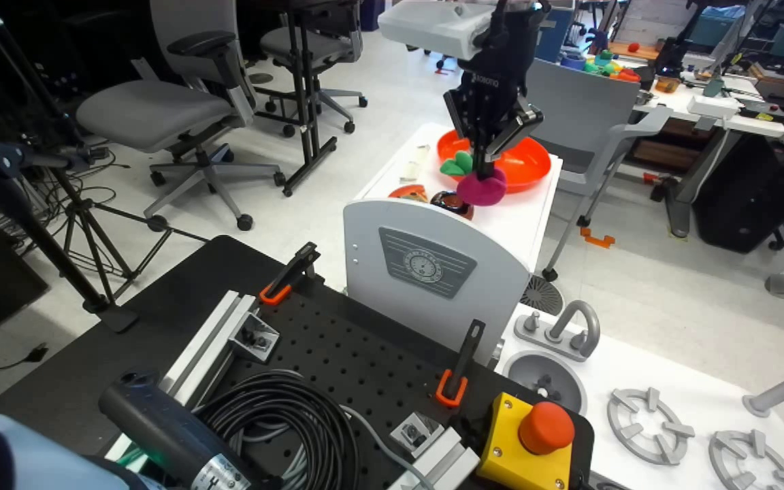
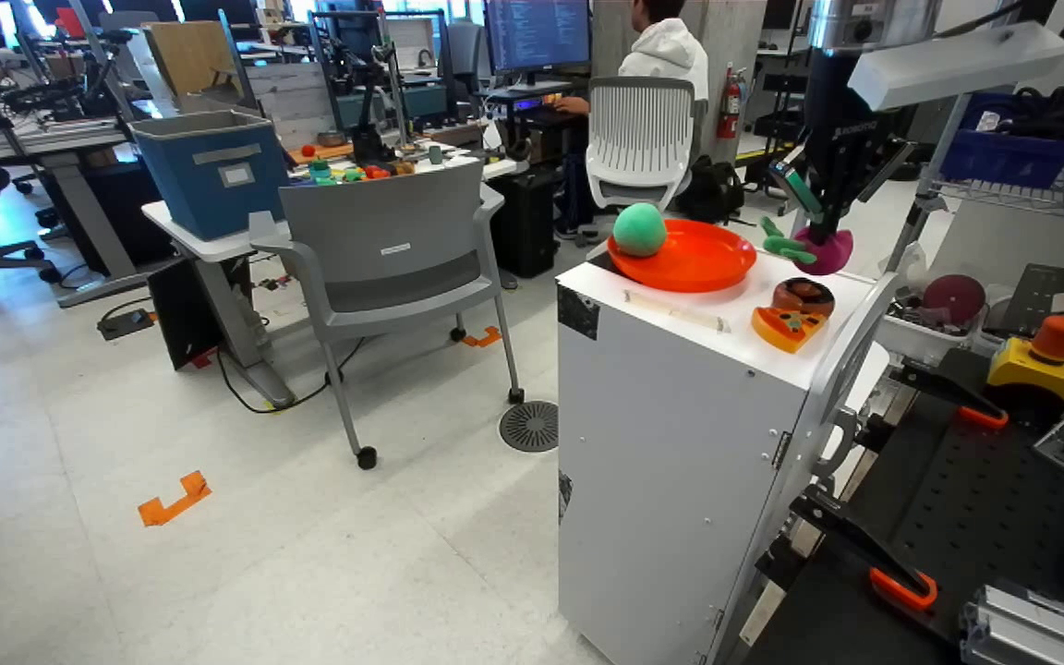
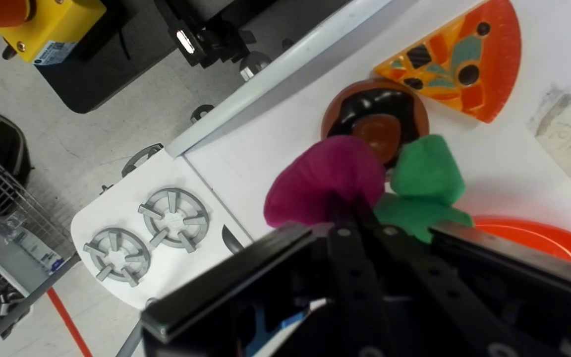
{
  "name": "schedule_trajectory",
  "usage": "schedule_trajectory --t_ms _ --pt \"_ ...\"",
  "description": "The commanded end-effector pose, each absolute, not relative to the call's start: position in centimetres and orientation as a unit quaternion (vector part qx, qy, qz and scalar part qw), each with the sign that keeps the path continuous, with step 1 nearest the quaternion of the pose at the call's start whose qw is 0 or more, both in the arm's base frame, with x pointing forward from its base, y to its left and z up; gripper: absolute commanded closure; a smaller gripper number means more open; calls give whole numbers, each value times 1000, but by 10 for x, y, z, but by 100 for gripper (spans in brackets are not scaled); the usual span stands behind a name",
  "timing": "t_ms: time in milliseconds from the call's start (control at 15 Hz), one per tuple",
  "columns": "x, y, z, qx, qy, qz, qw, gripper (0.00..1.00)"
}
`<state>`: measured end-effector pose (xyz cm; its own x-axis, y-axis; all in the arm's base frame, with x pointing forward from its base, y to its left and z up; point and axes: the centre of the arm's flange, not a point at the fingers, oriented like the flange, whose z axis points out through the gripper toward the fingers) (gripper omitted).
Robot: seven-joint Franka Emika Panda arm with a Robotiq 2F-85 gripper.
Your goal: Pick up the purple toy and put it in the orange plate.
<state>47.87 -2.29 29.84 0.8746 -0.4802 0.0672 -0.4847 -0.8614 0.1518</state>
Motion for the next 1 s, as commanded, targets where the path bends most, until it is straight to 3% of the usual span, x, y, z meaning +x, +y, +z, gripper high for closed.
schedule_trajectory --t_ms 0,933 --pt "479 -21 297 964 -248 27 91 99" --pt "479 -19 298 964 -242 34 103 99"
